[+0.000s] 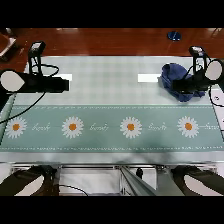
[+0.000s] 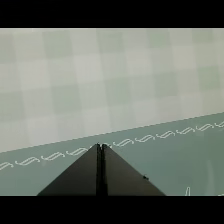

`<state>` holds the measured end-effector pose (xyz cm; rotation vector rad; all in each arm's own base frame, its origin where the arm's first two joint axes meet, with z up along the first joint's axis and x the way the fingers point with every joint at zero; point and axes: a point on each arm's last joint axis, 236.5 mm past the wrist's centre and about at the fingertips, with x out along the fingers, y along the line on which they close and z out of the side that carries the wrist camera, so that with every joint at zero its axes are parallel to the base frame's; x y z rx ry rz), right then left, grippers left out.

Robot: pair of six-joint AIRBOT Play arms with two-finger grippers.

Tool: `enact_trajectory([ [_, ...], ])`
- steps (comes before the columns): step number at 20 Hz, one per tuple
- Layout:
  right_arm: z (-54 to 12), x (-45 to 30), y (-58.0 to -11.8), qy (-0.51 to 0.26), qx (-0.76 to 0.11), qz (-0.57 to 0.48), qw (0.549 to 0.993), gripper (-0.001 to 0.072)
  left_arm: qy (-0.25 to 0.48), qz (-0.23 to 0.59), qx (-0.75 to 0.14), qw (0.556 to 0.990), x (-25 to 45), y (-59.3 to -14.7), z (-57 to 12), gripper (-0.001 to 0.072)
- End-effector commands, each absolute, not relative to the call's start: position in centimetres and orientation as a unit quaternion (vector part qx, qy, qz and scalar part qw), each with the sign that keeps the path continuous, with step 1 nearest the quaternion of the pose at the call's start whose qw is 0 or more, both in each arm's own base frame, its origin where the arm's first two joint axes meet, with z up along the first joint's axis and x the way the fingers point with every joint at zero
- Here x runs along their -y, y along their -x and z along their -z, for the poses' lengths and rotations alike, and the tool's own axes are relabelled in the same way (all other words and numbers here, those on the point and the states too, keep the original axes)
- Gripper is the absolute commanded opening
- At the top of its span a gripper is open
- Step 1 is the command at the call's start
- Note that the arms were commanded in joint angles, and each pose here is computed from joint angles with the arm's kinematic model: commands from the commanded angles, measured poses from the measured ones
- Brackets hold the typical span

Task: Fold the shirts.

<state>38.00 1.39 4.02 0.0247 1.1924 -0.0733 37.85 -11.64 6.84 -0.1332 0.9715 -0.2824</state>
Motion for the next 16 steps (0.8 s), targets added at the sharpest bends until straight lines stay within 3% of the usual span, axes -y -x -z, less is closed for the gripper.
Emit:
enact_trajectory([
  [1,-4.0,-1.4,-38.0,-0.011,-0.562,0.034,0.826,0.003,0.064,0.135,-0.465,0.872,11.6,-37.9,-6.8,0.0026],
  [6,-4.3,-1.4,-38.9,-0.011,-0.545,0.033,0.837,0.003,0.065,0.134,-0.457,0.877,11.6,-38.3,-7.0,0.0026],
  [9,-5.9,-0.7,-41.8,0.018,-0.484,0.033,0.874,0.0042,0.069,0.129,-0.426,0.893,11.5,-40.0,-7.6,0.0049],
  [10,-7.0,0.3,-43.3,0.037,-0.451,0.045,0.89,0.0253,0.067,0.124,-0.413,0.9,11.3,-40.8,-7.8,0.0236],
  [11,-8.2,1.4,-44.9,0.058,-0.413,0.063,0.907,0.0633,0.069,0.122,-0.402,0.905,11.3,-41.6,-7.7,0.0669],
  [13,-9.3,4.8,-47.2,0.073,-0.363,0.115,0.922,0.062,0.071,0.116,-0.382,0.914,11.2,-43.1,-7.6,0.0701],
  [16,-6.0,10.5,-49.1,-0.022,-0.368,0.179,0.912,0.0613,0.073,0.112,-0.375,0.918,11.2,-44.2,-6.9,0.07],
])
